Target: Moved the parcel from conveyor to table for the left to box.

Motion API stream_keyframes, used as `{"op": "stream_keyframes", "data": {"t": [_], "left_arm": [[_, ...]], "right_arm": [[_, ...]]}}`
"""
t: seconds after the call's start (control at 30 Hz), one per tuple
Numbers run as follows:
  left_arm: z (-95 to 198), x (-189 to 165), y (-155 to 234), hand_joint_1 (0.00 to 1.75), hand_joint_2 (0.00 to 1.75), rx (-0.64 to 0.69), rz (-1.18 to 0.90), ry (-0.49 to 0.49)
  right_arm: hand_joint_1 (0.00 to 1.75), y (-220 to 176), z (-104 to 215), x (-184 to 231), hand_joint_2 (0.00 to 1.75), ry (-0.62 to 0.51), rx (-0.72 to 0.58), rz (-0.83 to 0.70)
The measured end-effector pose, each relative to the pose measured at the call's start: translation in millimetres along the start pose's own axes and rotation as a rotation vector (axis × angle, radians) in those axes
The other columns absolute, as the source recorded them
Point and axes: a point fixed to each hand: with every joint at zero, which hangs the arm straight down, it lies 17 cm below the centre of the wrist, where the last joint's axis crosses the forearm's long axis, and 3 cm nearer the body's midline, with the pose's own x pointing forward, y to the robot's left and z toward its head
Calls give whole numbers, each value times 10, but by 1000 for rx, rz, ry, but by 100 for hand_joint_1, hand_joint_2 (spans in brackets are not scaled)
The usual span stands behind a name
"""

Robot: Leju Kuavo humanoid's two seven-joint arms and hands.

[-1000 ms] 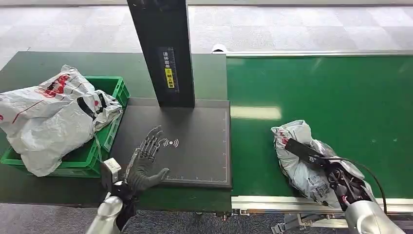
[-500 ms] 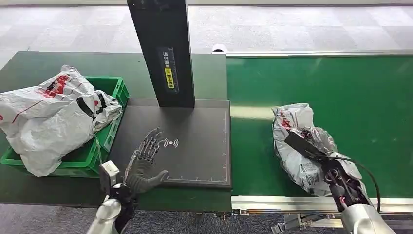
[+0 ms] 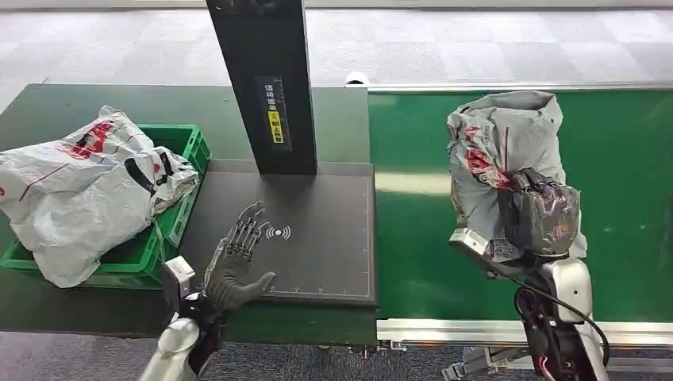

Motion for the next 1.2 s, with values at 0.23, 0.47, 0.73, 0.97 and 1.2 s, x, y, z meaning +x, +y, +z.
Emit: {"op": "stream_keyframes", "data": {"t": [0.23, 0.47, 0.73, 0.97, 1.2], "left_arm": [[-80, 73, 60, 0, 175, 25, -6, -26], [-114, 290, 292, 0, 175, 155, -77, -126], [-104, 702, 563, 0, 175, 336, -119, -255], [13, 1167, 750, 0, 175, 496, -263, -356], [129, 1513, 825, 0, 175, 576, -296, -435]], "right_arm": [[175, -575, -213, 455, 175, -82, -175, -6], [175, -1046, -257, 884, 175, -211, -294, 27], [175, -1629, -353, 1549, 175, -366, -445, 23], [175, -927, -597, 1687, 175, -428, -277, -19], [175, 445, -938, 1959, 175, -578, 172, -77]]}}
